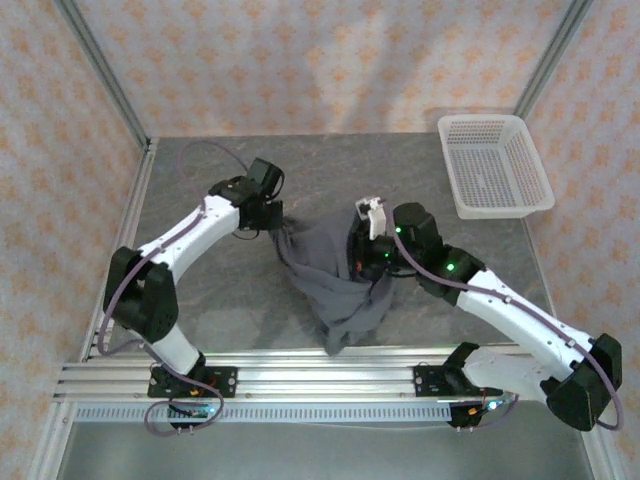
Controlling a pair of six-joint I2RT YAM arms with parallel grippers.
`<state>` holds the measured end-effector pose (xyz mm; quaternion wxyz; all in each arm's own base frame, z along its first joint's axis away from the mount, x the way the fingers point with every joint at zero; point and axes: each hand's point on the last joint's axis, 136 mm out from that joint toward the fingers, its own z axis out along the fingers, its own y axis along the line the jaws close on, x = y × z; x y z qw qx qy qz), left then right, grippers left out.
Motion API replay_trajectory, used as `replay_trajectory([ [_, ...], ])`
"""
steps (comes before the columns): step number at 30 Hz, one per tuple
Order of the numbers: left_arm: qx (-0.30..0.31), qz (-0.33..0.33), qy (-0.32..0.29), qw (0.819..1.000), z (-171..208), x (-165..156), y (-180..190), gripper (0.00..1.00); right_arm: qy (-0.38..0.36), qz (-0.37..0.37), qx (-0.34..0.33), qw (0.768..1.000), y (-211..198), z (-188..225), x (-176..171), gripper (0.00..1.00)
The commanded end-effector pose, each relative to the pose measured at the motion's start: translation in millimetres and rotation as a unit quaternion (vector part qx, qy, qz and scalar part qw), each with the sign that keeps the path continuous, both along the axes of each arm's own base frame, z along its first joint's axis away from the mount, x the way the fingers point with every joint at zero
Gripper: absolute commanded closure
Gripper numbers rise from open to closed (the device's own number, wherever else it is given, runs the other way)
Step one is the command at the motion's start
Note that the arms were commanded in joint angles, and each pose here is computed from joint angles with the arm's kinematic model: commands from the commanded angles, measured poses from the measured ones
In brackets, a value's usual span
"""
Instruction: Fold the inside-out t-shirt
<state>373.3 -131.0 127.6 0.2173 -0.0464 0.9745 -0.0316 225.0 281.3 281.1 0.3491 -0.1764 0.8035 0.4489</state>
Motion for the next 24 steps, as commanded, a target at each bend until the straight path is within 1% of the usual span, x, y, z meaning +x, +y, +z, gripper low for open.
replay_trajectory([
  [1, -0.014, 0.035, 0.014, 0.999, -27, -3, 9, 0.99, -0.07, -0.02, 0.101, 0.992, -7, 81, 14, 1.0],
  [3, -0.028, 0.046, 0.028, 0.998, -40, -11, 15, 0.91, -0.087, -0.059, 0.119, 0.987, -22, 102, 26, 1.0],
  [5, -0.033, 0.06, 0.028, 0.997, -40, -16, 27, 0.79, -0.112, -0.104, 0.136, 0.979, -42, 126, 37, 1.0],
  [6, -0.036, 0.066, 0.027, 0.997, -36, -17, 33, 0.72, -0.12, -0.122, 0.142, 0.975, -50, 134, 40, 1.0],
  [7, -0.041, 0.072, 0.025, 0.996, -29, -18, 40, 0.63, -0.126, -0.135, 0.147, 0.972, -56, 142, 43, 1.0],
  [9, -0.065, 0.065, 0.017, 0.996, -6, -18, 41, 0.46, -0.121, -0.151, 0.137, 0.971, -61, 145, 49, 1.0],
  [10, -0.079, 0.054, 0.001, 0.995, 13, -17, 37, 0.39, -0.111, -0.155, 0.125, 0.974, -60, 141, 52, 1.0],
  [12, -0.153, 0.015, -0.043, 0.987, 65, -15, 11, 0.3, -0.091, -0.161, 0.11, 0.977, -57, 130, 59, 1.0],
  [13, -0.198, -0.01, -0.078, 0.977, 100, -16, -8, 0.25, -0.084, -0.163, 0.108, 0.977, -56, 126, 62, 1.0],
  [15, -0.278, -0.092, -0.151, 0.944, 166, -27, -55, 0.15, -0.074, -0.166, 0.107, 0.978, -54, 121, 66, 1.0],
  [16, -0.309, -0.15, -0.179, 0.922, 196, -38, -85, 0.12, -0.07, -0.167, 0.109, 0.977, -53, 120, 68, 1.0],
  [17, -0.328, -0.216, -0.191, 0.9, 217, -53, -115, 0.12, -0.068, -0.167, 0.113, 0.977, -52, 121, 69, 1.0],
  [18, -0.33, -0.269, -0.195, 0.884, 227, -67, -139, 0.12, -0.066, -0.17, 0.118, 0.976, -51, 124, 71, 1.0],
  [19, -0.32, -0.323, -0.193, 0.87, 229, -82, -163, 0.11, -0.066, -0.176, 0.125, 0.974, -52, 128, 73, 1.0],
  [20, -0.299, -0.361, -0.19, 0.863, 224, -93, -182, 0.11, -0.067, -0.182, 0.132, 0.972, -53, 134, 74, 1.0],
  [21, -0.277, -0.369, -0.187, 0.867, 215, -93, -192, 0.11, -0.069, -0.186, 0.138, 0.97, -54, 141, 75, 1.0],
  [22, -0.254, -0.356, -0.184, 0.88, 200, -85, -198, 0.11, -0.07, -0.194, 0.146, 0.968, -56, 148, 77, 1.0],
  [23, -0.245, -0.334, -0.18, 0.892, 184, -73, -201, 0.11, -0.072, -0.204, 0.157, 0.964, -60, 157, 77, 1.0],
  [24, -0.244, -0.323, -0.175, 0.897, 170, -65, -205, 0.12, -0.074, -0.209, 0.167, 0.961, -61, 163, 78, 1.0],
])
